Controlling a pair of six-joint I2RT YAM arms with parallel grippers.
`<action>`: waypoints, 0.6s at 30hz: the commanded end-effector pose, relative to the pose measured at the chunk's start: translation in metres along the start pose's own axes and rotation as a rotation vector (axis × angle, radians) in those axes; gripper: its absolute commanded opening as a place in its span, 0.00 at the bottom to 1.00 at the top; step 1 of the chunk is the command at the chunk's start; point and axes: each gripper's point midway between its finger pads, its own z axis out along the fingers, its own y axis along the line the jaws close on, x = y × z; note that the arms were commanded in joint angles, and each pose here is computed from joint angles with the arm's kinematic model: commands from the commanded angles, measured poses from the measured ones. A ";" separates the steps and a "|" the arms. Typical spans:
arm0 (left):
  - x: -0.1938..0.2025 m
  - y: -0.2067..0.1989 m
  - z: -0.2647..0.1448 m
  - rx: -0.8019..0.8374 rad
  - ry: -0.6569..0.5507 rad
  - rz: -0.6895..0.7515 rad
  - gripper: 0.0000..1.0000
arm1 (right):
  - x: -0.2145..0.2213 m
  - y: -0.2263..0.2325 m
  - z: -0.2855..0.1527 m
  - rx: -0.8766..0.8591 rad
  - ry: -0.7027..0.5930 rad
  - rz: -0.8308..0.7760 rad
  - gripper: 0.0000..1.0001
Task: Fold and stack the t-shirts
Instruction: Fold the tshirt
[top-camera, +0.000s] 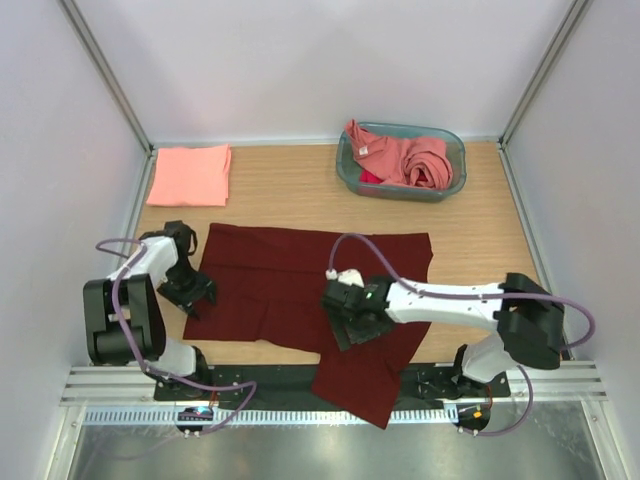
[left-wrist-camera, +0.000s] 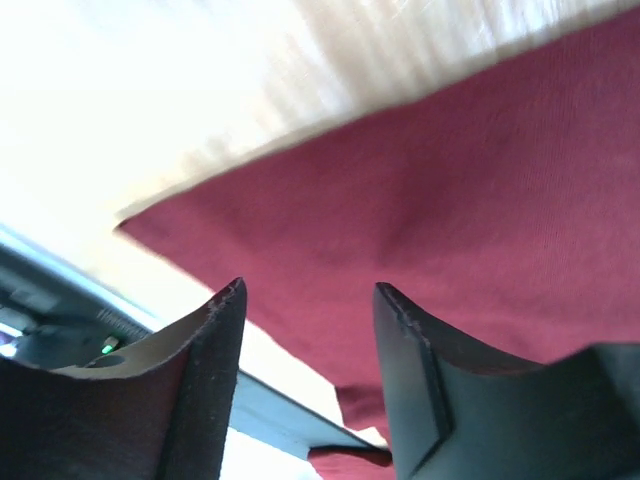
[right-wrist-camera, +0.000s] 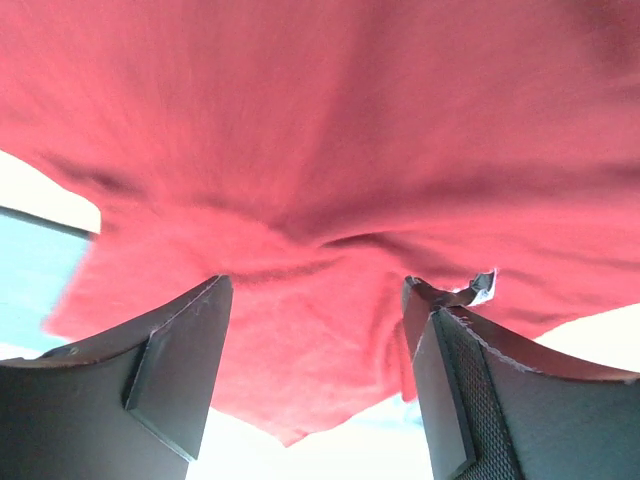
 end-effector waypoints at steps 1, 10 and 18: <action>-0.005 0.019 -0.029 -0.024 -0.075 -0.027 0.56 | -0.048 -0.025 -0.040 -0.004 -0.124 0.161 0.76; -0.045 -0.042 -0.077 0.272 -0.233 0.091 0.62 | -0.108 -0.138 -0.066 0.109 -0.178 0.385 0.74; -0.071 -0.092 -0.059 0.298 -0.163 0.218 0.49 | -0.114 -0.195 -0.062 0.045 -0.139 0.546 0.45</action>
